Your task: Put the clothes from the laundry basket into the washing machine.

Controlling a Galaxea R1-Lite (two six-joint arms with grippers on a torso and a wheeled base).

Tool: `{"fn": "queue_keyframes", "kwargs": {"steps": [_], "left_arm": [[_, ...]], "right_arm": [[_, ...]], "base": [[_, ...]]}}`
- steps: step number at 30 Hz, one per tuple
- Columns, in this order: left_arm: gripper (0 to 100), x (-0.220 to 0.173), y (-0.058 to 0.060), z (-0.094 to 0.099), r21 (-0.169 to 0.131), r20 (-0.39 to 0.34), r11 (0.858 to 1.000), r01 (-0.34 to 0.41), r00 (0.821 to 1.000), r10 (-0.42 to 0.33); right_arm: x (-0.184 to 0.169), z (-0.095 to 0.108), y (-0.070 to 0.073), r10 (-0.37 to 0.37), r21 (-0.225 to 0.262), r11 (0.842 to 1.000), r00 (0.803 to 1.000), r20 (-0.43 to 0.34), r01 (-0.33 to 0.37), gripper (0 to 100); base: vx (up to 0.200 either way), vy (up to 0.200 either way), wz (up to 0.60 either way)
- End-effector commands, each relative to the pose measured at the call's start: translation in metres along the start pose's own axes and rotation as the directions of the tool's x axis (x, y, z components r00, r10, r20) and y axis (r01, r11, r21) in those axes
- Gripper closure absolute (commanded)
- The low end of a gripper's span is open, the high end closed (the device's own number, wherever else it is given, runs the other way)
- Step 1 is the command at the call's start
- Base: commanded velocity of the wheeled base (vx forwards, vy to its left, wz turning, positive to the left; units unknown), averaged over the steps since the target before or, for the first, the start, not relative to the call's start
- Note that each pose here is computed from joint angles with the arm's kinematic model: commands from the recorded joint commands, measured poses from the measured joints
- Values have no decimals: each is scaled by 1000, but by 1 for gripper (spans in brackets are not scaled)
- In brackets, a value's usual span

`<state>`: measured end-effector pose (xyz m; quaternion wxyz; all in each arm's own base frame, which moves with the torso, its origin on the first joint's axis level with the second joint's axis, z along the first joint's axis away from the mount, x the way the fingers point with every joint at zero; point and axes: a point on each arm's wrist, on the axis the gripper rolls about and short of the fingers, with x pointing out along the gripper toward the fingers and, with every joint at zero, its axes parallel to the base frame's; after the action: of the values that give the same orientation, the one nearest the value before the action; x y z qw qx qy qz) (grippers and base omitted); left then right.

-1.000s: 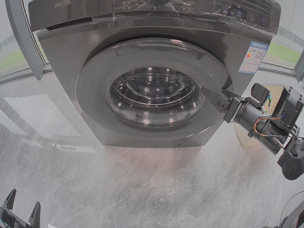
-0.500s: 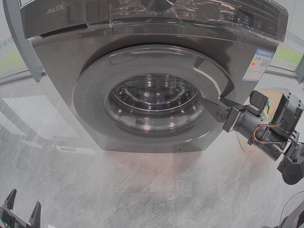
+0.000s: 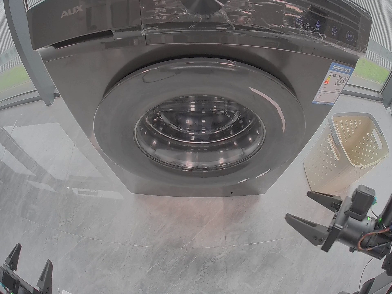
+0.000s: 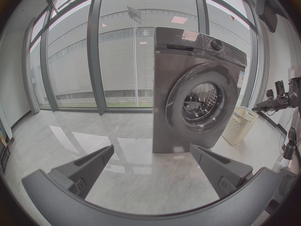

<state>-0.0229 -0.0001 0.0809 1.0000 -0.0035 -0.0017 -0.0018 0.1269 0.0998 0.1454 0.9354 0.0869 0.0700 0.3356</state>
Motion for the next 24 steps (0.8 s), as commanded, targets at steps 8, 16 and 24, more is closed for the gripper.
{"fn": "queue_keyframes", "kwargs": {"steps": [8,16,24], "left_arm": [[0,0,0,-5,-2,-3,1000,-1,1000,1],[0,0,0,-5,-5,-3,1000,-1,1000,1],[0,0,0,-5,-10,-3,1000,-1,1000,1]], "right_arm": [[-122,-11,-12,-289,-85,946,934,212,313,0],[-163,-24,3,-483,-66,845,811,330,530,0],[-172,-67,3,-519,-74,826,806,286,558,0]], "base": [[0,0,0],[0,0,0],[0,0,0]]}}
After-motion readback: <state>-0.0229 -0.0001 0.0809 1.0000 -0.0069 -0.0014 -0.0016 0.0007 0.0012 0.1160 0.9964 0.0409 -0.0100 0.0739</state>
